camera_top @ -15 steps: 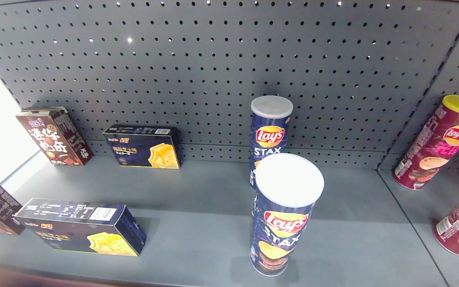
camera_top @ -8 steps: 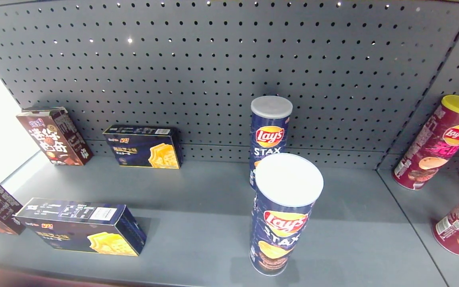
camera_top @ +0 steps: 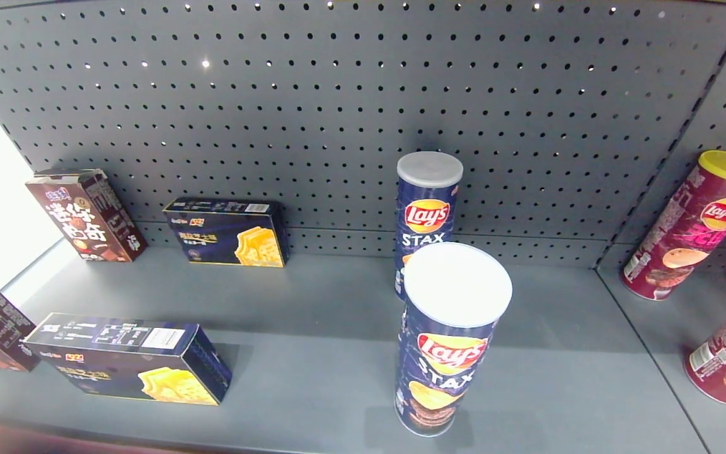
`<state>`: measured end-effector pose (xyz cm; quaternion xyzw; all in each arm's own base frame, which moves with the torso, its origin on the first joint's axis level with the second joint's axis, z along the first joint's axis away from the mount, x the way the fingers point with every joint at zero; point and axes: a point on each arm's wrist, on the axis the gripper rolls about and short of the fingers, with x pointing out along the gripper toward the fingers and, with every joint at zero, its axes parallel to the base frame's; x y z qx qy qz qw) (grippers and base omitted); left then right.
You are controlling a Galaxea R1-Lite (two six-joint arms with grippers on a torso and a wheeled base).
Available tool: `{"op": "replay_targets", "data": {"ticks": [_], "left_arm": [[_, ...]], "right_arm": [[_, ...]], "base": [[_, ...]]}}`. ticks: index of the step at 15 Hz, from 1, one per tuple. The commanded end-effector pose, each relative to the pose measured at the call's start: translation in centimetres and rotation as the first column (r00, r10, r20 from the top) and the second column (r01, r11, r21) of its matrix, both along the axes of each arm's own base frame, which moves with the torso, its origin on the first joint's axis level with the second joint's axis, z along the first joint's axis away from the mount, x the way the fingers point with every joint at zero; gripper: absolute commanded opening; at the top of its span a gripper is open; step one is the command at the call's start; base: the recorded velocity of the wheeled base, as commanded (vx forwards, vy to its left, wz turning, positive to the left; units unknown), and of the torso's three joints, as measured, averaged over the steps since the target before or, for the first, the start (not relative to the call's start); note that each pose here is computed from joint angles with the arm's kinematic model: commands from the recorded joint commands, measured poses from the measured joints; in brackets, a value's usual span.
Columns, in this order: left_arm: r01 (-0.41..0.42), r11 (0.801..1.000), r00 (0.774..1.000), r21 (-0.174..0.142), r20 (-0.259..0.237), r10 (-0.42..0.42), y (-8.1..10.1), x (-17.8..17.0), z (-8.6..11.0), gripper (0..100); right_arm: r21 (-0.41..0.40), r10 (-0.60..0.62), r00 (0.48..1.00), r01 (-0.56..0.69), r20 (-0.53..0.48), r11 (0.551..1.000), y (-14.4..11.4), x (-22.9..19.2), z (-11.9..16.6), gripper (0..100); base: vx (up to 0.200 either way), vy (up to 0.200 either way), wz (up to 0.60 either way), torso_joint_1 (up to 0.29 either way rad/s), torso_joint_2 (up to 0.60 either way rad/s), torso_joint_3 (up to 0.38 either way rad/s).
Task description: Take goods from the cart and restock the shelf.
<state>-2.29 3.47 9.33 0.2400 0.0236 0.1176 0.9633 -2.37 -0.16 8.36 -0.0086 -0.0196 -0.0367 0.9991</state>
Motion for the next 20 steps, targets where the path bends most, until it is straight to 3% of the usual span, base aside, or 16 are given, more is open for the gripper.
{"op": "replay_targets", "data": {"ticks": [1, 12, 13, 16, 19, 20], "left_arm": [[-0.001, 1.000, 1.000, 0.001, -0.002, 0.001, 0.0, 0.0, 0.0, 100], [0.004, 1.000, 1.000, 0.009, -0.010, -0.004, 0.0, 0.1, -0.2, 100], [0.018, 1.000, 1.000, 0.009, -0.010, -0.018, 0.0, 0.1, -0.2, 100], [0.216, 0.976, 0.976, 0.009, -0.013, -0.215, 0.3, 0.9, -0.4, 100], [0.225, 0.974, 0.974, 0.015, -0.022, -0.224, 0.2, 1.0, -0.7, 100], [0.233, 0.971, 0.972, 0.046, -0.040, -0.231, 0.2, 1.1, -1.0, 100]], "right_arm": [[0.005, 0.087, 0.995, -0.087, -0.038, 0.996, 0.2, 0.2, -0.7, 100], [0.011, 0.082, 0.996, -0.082, -0.045, 0.997, 0.2, 0.1, -0.8, 100], [0.011, 0.081, 0.996, -0.080, -0.045, 0.997, 0.2, 0.1, -0.8, 100], [0.011, 0.081, 0.996, -0.080, -0.045, 0.997, 0.2, 0.1, -0.8, 100], [0.011, 0.081, 0.996, -0.080, -0.045, 0.997, 0.2, 0.1, -0.8, 100], [0.011, 0.081, 0.996, -0.080, -0.045, 0.997, 0.2, 0.1, -0.8, 100]], "base": [[0.000, 0.000, 0.00, 0.000, 0.00, 0.000], [0.000, 0.000, 0.00, 0.000, 0.00, 0.000], [0.000, 0.000, 0.00, 0.000, 0.00, 0.000], [0.000, 0.000, 0.00, 0.000, 0.00, 0.000], [0.000, 0.000, 0.00, 0.000, 0.00, 0.000], [0.000, 0.000, 0.00, 0.000, 0.00, 0.000]]}}
